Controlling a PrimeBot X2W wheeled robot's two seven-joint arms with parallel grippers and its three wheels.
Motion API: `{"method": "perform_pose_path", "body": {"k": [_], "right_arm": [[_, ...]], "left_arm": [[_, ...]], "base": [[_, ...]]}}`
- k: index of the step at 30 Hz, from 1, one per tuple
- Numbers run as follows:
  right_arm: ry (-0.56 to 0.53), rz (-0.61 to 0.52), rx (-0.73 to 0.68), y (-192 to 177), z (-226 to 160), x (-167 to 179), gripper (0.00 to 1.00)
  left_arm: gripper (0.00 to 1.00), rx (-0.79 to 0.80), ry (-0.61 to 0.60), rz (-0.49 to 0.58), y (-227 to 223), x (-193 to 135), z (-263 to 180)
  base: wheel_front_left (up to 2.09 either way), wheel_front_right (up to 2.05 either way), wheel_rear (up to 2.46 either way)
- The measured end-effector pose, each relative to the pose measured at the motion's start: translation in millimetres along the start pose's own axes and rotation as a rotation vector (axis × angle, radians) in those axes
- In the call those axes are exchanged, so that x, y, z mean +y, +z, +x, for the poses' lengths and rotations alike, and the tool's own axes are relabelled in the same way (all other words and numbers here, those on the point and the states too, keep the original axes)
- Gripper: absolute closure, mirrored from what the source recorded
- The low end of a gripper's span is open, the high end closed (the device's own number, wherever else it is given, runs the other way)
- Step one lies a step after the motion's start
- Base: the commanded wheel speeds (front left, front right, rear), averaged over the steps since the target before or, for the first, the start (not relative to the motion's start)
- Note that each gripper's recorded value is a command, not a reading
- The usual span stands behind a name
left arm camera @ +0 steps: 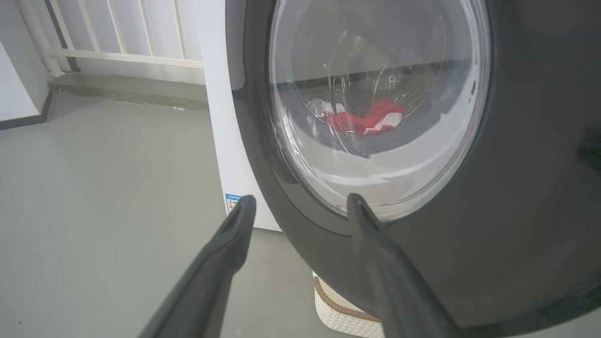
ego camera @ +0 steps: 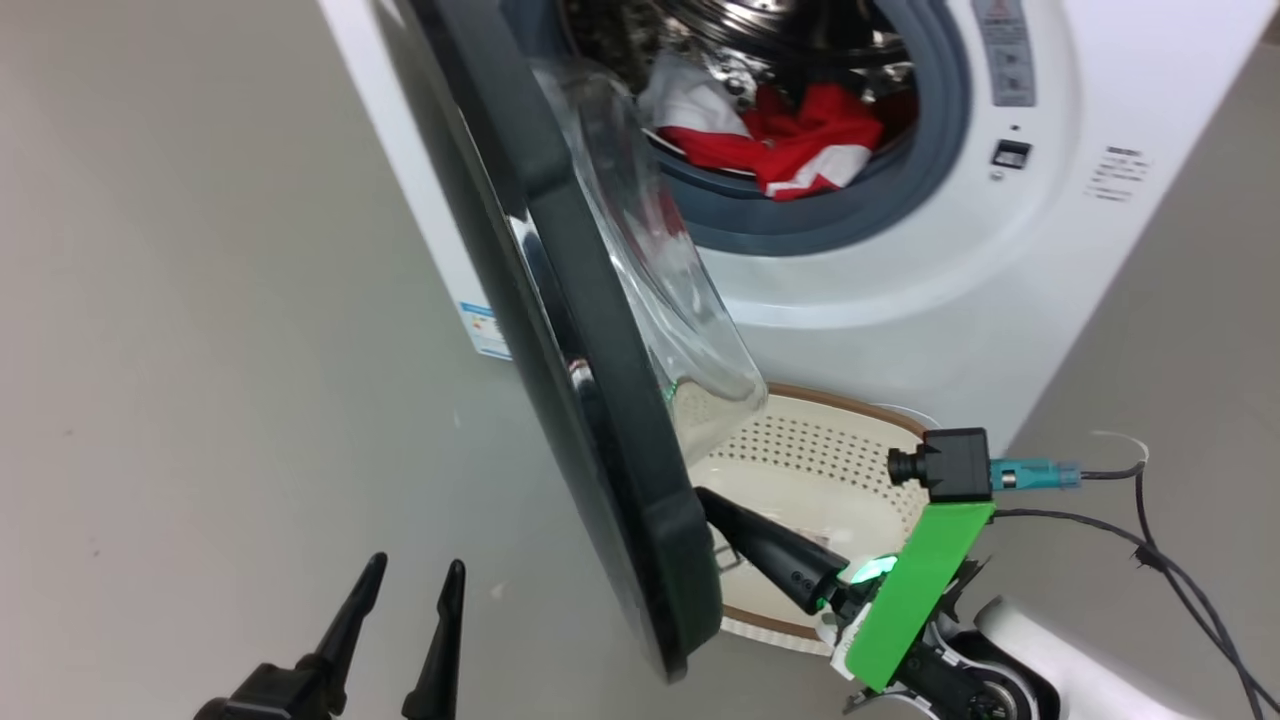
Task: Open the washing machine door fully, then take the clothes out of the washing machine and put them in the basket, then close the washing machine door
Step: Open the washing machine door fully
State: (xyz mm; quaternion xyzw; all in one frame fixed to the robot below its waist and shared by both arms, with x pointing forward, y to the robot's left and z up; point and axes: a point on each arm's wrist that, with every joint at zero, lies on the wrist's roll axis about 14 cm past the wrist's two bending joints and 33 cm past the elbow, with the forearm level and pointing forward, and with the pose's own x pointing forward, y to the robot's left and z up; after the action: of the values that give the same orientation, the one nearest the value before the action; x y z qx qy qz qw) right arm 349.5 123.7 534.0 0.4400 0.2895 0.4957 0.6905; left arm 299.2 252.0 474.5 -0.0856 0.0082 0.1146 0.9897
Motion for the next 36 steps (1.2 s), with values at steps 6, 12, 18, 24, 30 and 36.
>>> {"method": "perform_pose_path", "body": {"k": [6,12,18,24,30,36], "right_arm": [[0.041,0.010,0.051,-16,14,12,1.00],[0.087,0.024,0.121,-37,30,25,1.00],[0.139,0.042,0.206,-58,46,40,1.00],[0.165,0.048,0.252,-66,57,45,1.00],[0.188,0.053,0.276,-70,64,51,1.00],[0.181,0.041,0.264,-70,64,50,1.00]], "left_arm": [[0.00,-0.009,0.059,0.003,3,18,-12],[0.00,-0.013,0.143,0.001,4,41,-31],[0.00,-0.030,0.223,0.000,10,64,-40],[0.00,-0.033,0.272,-0.008,12,75,-44],[0.00,-0.038,0.294,-0.011,14,78,-45],[0.00,-0.043,0.290,-0.013,15,77,-44]], "base": [[0.00,0.00,0.00],[0.00,0.00,0.00],[0.00,0.00,0.00],[0.00,0.00,0.00],[0.00,0.00,0.00],[0.00,0.00,0.00]]}}
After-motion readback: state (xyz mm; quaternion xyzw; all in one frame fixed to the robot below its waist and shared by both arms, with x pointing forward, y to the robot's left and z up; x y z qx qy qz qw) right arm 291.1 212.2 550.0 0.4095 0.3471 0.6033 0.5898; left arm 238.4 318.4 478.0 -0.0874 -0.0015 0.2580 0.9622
